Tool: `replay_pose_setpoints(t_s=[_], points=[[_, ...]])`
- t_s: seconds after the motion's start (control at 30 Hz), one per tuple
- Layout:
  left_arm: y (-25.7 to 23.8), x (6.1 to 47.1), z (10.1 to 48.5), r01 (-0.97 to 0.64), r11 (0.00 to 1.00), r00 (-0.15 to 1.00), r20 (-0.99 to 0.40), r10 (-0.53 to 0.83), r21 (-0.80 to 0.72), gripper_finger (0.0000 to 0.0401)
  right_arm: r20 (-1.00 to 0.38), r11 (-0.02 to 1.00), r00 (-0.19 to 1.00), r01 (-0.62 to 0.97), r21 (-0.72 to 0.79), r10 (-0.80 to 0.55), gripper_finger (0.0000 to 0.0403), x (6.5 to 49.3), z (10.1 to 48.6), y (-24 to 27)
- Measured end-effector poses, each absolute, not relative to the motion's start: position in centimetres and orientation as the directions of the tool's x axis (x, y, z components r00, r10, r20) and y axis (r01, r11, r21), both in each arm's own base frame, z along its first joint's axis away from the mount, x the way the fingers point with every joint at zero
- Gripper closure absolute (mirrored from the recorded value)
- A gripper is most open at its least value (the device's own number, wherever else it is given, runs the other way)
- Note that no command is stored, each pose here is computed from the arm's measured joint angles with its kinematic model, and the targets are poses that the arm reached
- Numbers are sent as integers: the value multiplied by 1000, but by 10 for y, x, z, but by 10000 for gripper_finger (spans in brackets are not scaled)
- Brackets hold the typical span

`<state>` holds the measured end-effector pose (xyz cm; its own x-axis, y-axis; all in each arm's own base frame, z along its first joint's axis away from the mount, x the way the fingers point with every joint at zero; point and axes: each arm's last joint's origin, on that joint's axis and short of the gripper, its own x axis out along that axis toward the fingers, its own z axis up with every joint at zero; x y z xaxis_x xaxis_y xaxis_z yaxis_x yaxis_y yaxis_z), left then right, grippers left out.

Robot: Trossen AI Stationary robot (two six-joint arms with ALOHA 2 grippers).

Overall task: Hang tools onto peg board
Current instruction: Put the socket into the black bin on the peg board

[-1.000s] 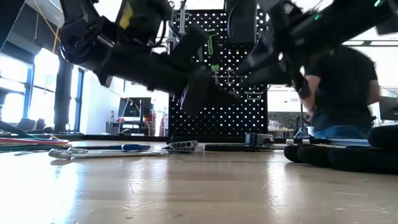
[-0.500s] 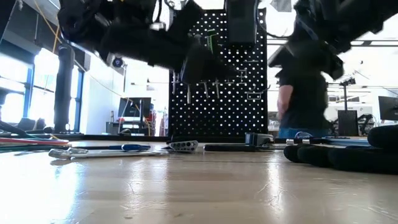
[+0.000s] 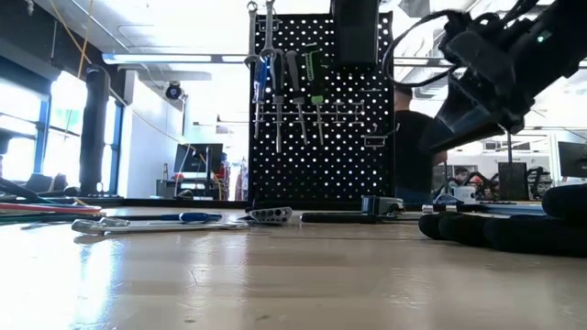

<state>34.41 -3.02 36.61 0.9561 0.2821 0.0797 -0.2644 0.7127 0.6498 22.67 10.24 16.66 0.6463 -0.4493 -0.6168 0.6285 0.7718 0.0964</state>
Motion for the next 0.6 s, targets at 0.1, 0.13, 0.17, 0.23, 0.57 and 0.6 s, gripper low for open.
replay_pose_setpoints(t_s=[0.1,0.13,0.17,0.23,0.57,0.6], points=[[-10,343,408,-235,698,960,47,277,677,303,-616,771,638,633,77,-462,269,228,164,101],[-2,342,421,-227,695,958,27,286,683,303,-613,768,635,637,72,-469,269,229,163,101],[7,342,433,-229,698,956,22,292,678,303,-608,765,633,641,66,-479,269,229,163,101],[24,340,455,-223,718,957,9,289,659,303,-602,762,635,644,66,-484,269,229,162,101],[109,346,506,-214,830,963,-32,268,515,303,-556,784,670,619,54,-491,269,235,165,103],[116,350,505,-218,835,959,-49,279,505,303,-549,783,673,620,51,-496,269,235,165,103]])
